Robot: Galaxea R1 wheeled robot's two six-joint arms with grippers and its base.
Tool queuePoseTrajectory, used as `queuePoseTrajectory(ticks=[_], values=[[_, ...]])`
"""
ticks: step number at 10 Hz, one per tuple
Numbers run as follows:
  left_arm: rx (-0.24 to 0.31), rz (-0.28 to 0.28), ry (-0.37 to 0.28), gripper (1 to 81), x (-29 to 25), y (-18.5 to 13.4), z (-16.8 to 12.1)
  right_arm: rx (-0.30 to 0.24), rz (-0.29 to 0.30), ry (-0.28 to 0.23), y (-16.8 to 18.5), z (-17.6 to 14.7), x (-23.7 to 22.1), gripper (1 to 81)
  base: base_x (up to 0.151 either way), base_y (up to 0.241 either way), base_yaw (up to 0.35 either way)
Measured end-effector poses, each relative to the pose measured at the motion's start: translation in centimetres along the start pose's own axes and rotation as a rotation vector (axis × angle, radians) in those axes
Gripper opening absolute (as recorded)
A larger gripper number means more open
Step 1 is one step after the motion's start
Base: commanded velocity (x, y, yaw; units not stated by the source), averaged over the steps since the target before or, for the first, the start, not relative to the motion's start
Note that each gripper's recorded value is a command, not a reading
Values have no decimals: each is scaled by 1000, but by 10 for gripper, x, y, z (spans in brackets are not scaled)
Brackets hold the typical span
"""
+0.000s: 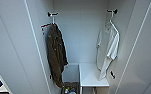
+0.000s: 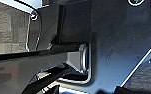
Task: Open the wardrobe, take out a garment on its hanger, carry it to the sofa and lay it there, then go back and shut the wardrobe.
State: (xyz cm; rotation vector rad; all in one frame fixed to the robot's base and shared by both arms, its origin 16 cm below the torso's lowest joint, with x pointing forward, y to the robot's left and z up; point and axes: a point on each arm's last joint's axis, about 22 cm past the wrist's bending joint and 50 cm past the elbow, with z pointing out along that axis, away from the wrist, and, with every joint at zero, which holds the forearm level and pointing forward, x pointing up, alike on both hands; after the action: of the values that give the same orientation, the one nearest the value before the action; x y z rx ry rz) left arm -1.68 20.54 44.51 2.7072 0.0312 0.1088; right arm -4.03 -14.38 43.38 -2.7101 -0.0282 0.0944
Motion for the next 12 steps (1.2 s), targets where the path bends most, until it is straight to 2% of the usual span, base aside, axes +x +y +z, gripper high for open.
queuePoseTrajectory(ticks=[12], values=[[-1,2,2,811,2,1,0,0,-1,2,0,0,1,811,75,0,0]])
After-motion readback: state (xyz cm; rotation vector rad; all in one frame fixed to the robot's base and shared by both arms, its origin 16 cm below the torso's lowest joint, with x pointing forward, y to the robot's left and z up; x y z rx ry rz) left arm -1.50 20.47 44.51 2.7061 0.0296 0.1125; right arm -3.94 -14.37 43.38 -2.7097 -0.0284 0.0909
